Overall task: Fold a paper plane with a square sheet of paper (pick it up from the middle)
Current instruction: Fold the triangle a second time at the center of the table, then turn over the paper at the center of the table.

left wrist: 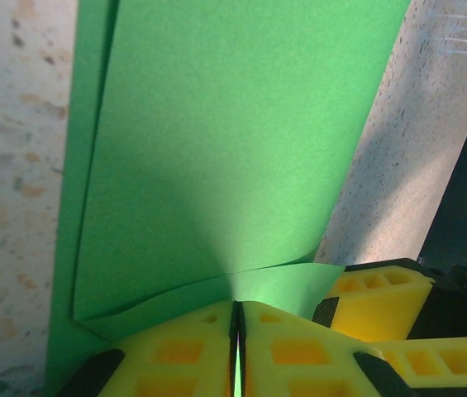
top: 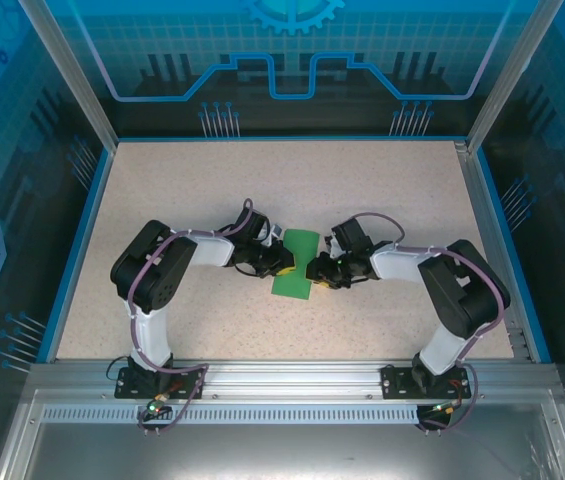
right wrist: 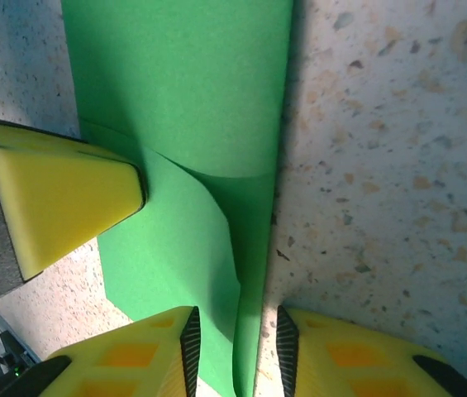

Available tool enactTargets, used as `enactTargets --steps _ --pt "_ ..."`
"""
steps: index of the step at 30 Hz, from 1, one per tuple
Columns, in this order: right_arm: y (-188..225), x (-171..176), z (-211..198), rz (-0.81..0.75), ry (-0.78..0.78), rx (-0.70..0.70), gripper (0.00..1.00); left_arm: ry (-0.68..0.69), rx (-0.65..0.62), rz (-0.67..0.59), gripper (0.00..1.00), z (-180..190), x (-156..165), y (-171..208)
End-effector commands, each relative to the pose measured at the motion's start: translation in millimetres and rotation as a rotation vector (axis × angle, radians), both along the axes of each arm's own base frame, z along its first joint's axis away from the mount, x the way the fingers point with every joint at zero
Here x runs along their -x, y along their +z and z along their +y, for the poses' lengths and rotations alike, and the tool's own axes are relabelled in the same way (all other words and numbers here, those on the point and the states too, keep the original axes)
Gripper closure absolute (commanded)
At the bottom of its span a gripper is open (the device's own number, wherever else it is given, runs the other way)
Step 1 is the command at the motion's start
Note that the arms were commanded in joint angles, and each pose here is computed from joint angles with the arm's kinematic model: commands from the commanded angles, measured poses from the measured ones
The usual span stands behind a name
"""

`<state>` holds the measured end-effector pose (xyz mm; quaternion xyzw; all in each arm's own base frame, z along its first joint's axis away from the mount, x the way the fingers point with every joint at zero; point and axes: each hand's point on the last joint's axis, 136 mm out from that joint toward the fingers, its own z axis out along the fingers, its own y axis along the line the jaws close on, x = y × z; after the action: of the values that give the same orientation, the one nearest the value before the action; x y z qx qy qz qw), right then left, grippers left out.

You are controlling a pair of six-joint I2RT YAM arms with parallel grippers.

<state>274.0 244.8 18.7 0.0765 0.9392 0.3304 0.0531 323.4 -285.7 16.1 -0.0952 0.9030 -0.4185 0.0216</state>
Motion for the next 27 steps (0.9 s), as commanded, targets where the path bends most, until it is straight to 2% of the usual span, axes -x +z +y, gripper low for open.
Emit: enactTargets --steps 1,6,15,24,27 --pt "3 -14 8 -0.012 -0.016 -0.044 0.69 0.037 -0.072 0.065 0.87 17 9 -18" --pt "2 -16 14 -0.010 -0.008 -0.082 0.75 0.036 -0.073 0.065 0.87 17 9 -17" --pt "9 -20 18 -0.032 -0.012 -0.111 0.76 0.038 -0.074 0.059 0.87 17 8 -14" --pt "5 -18 16 -0.038 -0.013 -0.114 0.71 0.048 -0.076 0.052 0.87 18 7 -11" --pt "3 -14 20 -0.037 0.012 -0.132 0.75 0.054 -0.066 0.043 0.87 16 4 -6"
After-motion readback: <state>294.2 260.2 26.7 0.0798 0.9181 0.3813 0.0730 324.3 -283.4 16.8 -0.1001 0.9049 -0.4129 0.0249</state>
